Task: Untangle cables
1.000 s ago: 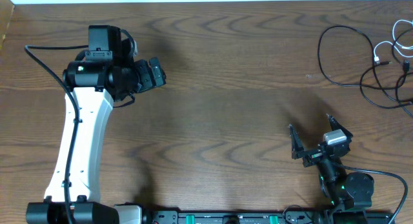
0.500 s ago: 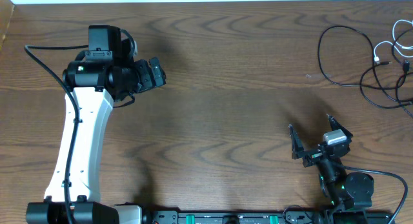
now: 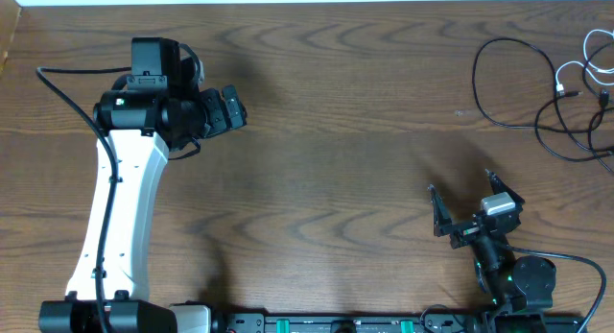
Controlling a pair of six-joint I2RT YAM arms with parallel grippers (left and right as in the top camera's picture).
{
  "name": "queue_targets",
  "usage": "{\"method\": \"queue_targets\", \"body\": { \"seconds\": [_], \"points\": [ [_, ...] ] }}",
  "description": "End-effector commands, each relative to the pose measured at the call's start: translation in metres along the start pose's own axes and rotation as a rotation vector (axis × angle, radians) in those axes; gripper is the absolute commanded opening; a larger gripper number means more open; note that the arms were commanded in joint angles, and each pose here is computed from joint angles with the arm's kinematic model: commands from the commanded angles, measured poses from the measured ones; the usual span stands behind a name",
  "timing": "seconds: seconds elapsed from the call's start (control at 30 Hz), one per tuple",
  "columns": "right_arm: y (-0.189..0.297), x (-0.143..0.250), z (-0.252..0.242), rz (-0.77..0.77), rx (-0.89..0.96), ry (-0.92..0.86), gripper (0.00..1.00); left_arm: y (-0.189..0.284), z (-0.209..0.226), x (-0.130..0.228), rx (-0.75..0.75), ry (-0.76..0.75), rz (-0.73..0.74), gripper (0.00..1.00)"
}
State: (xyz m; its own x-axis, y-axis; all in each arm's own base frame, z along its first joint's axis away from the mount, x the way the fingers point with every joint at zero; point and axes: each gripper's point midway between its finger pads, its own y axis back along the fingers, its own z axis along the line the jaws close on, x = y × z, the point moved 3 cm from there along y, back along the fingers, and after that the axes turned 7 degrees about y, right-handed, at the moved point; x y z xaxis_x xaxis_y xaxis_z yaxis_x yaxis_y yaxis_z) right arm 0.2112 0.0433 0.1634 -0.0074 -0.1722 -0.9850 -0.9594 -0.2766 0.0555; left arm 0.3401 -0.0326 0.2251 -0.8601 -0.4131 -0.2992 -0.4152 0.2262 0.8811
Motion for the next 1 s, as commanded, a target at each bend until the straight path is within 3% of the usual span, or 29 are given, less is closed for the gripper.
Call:
{"method": "queue_targets", "body": {
  "seconds": [0.0, 0.27, 0.47, 0.67, 0.97],
  "points": [
    [0.0, 0.001, -0.003, 0.004, 0.02, -0.017, 0.99, -0.003, 0.003, 0.001, -0.012, -0.005, 0.009, 0.99],
    [0.0, 0.001, -0.003, 0.004, 0.02, -0.017, 0.99, 0.01, 0.0, 0.004, 0.004, -0.015, -0.025, 0.99],
    [0.0, 0.001, -0.003, 0.004, 0.02, -0.017, 0.99, 0.035, 0.006, 0.029, 0.024, -0.029, -0.08, 0.98],
    [0.0, 0.001, -0.003, 0.004, 0.02, -0.017, 0.99, 0.055, 0.061, 0.058, -0.183, 0.0, -0.231, 0.98],
    [0.0, 0.001, -0.003, 0.004, 0.02, -0.017, 0.99, 0.049, 0.098, 0.107, -0.172, 0.028, -0.365, 0.98]
  ]
}}
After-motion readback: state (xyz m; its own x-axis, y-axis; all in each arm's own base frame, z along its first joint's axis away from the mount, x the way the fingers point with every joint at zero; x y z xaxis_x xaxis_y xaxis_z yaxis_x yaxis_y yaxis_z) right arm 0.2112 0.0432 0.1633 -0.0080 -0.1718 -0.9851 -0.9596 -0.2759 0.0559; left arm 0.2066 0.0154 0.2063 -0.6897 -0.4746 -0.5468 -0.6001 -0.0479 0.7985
